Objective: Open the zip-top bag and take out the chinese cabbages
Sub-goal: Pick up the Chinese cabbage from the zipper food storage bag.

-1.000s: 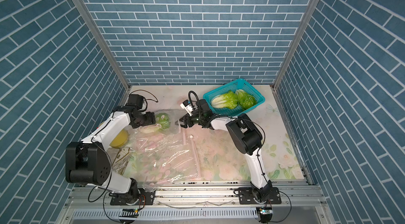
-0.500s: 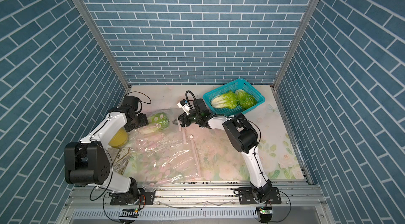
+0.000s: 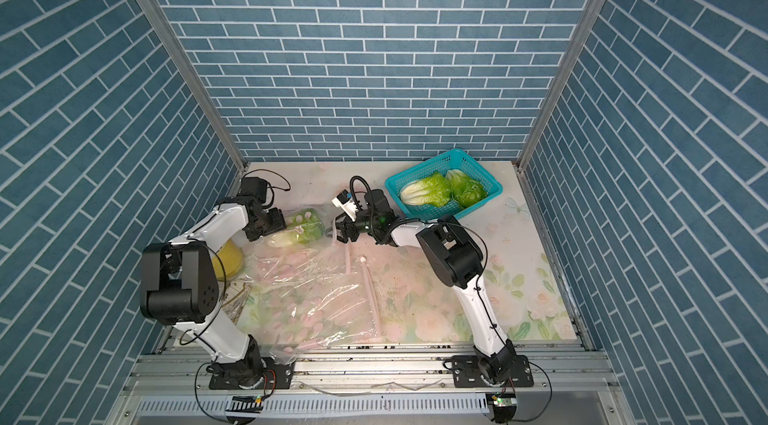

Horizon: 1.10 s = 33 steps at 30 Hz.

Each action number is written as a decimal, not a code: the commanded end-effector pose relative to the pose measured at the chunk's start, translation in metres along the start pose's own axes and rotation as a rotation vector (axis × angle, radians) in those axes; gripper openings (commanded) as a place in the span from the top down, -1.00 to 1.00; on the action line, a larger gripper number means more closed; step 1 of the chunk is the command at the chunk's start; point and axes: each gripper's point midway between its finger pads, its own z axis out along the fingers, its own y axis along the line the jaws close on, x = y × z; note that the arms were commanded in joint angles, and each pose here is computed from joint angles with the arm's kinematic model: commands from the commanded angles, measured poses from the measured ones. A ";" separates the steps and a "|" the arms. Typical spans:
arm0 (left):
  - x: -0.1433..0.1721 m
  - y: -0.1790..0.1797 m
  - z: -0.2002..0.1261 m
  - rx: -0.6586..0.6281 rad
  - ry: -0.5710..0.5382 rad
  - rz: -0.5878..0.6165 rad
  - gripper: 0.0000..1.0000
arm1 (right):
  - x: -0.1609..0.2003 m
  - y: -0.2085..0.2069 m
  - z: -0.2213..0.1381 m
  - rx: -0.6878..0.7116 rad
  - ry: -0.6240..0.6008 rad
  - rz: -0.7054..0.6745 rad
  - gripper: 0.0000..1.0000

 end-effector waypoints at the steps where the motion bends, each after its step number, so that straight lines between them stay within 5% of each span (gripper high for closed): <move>1: 0.015 -0.009 0.015 0.052 0.048 0.042 -0.34 | 0.003 0.003 0.008 -0.046 -0.001 -0.097 -0.28; 15: 0.016 -0.027 0.017 0.066 0.012 0.134 -0.28 | -0.006 0.008 0.013 -0.111 0.010 -0.125 -0.38; 27: 0.021 -0.032 0.018 0.047 0.014 0.183 -0.28 | -0.008 -0.049 0.011 0.212 -0.054 -0.024 -0.43; 33: 0.022 -0.034 0.018 0.042 0.015 0.195 -0.28 | -0.003 -0.052 0.014 0.211 0.014 -0.002 -0.56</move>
